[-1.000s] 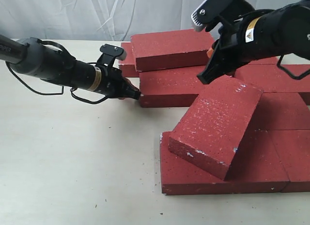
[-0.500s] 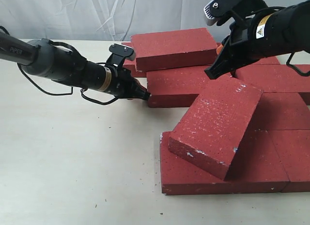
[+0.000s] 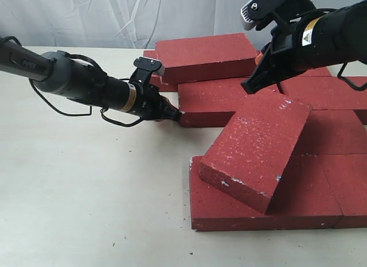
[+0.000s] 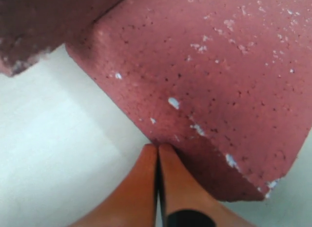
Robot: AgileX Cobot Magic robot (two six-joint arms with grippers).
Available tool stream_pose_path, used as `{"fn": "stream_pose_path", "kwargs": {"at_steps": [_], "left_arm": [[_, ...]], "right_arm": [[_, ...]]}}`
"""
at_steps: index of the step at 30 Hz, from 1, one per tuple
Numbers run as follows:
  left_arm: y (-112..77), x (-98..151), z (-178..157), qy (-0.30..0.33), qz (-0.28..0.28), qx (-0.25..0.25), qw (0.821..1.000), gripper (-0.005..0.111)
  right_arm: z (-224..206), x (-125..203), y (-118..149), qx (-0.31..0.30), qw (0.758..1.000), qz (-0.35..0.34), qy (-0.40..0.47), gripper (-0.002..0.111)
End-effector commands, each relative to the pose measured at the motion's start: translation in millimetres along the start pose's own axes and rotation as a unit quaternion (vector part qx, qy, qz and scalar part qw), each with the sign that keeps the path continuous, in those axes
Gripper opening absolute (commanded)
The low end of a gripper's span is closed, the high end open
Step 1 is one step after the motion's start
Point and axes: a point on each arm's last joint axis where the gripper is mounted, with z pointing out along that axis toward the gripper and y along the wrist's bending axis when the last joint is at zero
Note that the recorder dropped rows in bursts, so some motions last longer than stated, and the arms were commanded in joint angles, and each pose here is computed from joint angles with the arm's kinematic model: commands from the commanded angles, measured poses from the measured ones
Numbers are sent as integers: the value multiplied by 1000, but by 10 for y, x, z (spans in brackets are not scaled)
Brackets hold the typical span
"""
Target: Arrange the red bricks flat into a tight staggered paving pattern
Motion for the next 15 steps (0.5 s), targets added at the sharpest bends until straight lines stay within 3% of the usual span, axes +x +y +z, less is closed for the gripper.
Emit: {"fn": "stream_pose_path", "kwargs": {"at_steps": [1,7,15], "left_arm": [[-99,-106,-66,-15,1,27,1000,0],[-73,-32,5,-5,-6,24,1000,0],[107,10,-21,17,26,-50,998,0]], "right_arm": [[76,17,0,-1,1000,2,0,-1],[83,1,-3,1,1000,2,-10,-1],[83,1,-3,1,1000,2,-10,-1]]}}
